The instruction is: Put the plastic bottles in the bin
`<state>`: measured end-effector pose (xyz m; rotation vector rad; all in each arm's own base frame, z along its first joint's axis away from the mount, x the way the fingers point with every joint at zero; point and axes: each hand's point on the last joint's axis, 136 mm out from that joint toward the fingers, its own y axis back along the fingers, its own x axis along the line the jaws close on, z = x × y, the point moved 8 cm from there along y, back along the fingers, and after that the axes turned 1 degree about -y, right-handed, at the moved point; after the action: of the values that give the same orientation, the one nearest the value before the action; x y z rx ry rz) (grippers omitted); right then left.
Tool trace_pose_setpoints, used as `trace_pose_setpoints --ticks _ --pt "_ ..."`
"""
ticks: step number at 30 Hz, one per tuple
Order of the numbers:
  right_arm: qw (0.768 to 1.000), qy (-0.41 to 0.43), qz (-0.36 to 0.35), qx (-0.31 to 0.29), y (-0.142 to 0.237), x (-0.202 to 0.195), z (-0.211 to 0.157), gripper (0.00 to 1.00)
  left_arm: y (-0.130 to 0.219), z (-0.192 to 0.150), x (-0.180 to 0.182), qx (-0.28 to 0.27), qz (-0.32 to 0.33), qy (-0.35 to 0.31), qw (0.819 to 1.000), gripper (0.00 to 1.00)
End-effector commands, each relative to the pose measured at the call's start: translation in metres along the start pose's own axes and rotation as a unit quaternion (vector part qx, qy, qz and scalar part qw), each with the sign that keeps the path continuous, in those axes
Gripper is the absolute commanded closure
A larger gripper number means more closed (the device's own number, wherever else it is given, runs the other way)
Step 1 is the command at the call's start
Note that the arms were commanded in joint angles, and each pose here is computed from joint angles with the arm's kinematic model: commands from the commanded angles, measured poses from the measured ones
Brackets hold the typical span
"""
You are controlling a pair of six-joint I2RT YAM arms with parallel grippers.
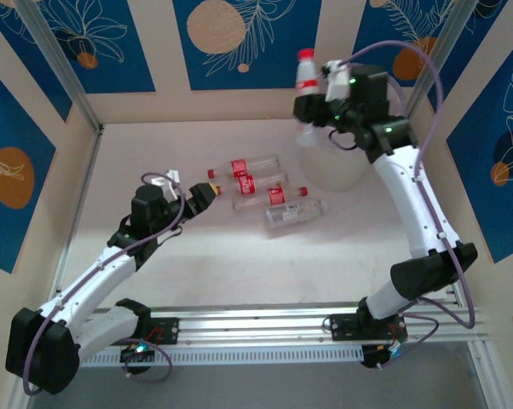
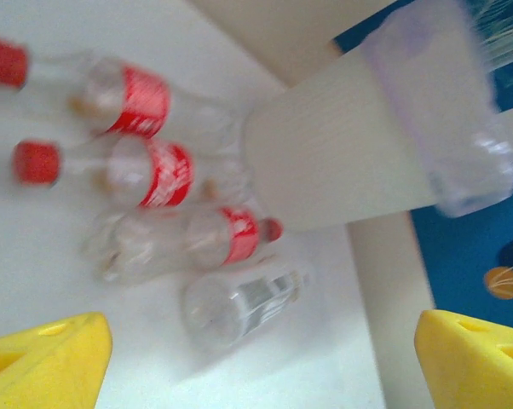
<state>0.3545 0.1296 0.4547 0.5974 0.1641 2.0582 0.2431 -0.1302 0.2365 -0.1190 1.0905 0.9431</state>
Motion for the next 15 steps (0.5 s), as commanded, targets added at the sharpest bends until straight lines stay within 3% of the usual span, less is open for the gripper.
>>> trace_pose_setpoints --ticks 1,8,15 --pt "0.995 0.027 -0.082 -0.047 0.016 -0.029 0.025 0.54 0.006 -0.008 0.011 0.009 0.027 -0.008 1.0 0.09" --pt "0.967 0.046 -0.233 -0.091 0.013 -0.098 0.047 0.54 0.009 -0.006 0.01 0.003 0.032 -0.013 0.999 0.09" --pt "0.954 0.059 -0.288 -0.061 -0.012 -0.144 0.032 0.54 0.008 -0.01 0.015 0.004 0.035 -0.007 0.999 0.09"
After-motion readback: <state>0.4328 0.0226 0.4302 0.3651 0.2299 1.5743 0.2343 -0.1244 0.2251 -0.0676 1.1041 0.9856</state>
